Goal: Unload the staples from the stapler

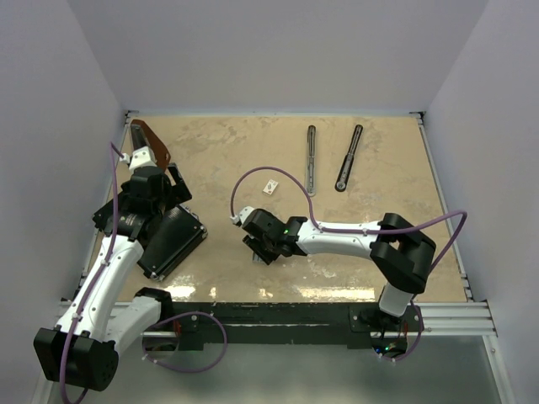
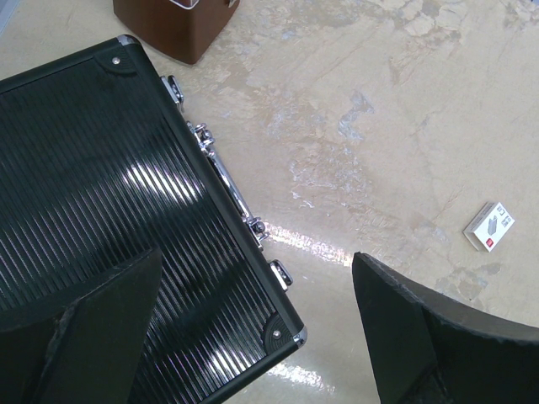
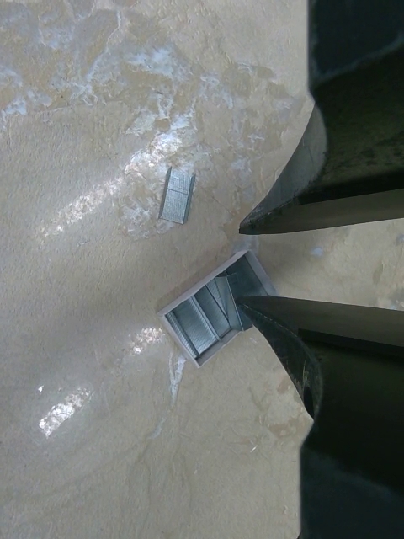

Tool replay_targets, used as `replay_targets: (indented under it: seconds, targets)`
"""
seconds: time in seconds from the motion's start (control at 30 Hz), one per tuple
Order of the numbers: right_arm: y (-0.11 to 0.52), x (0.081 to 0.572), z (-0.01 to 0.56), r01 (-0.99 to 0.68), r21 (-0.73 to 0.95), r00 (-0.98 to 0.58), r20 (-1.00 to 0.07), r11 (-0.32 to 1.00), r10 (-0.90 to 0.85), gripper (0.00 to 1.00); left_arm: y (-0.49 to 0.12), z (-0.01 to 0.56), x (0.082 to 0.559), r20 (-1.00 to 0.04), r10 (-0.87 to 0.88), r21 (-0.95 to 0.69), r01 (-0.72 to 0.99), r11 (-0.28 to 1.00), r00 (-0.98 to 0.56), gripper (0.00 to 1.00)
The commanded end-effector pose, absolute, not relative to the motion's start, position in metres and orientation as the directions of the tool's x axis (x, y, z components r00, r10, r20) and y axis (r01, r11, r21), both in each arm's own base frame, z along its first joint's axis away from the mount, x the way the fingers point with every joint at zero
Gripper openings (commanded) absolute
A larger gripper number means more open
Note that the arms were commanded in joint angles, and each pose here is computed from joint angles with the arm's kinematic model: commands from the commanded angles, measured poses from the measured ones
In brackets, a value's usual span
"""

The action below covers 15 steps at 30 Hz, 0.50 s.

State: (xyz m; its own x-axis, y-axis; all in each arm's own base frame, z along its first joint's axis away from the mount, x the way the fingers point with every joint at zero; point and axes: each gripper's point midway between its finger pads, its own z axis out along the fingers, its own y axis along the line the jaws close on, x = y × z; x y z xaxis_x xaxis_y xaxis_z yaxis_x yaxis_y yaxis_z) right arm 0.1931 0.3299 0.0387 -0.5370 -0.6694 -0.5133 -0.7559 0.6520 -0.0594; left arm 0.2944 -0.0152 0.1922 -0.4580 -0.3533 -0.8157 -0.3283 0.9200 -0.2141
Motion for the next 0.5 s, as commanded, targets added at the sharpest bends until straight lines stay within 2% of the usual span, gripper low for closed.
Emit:
replay_targets:
  seconds: [0.0, 0.47]
  targets:
    - [0.328, 0.199, 0.049, -0.729, -0.071, -0.542, -0.547, 0.681, -0.638, 0.4, -0.015, 0.199, 0.302, -0.831, -0.361, -0.233, -0.324, 0.917, -0.424, 1.0]
    - [0.336, 0.204, 0.06, -0.717, -0.041, -0.551, -0.578, 0.696, -0.602, 0.4, -0.015, 0.199, 0.302, -0.831, -0.361, -0.233, -0.324, 0.917, -0.424, 1.0]
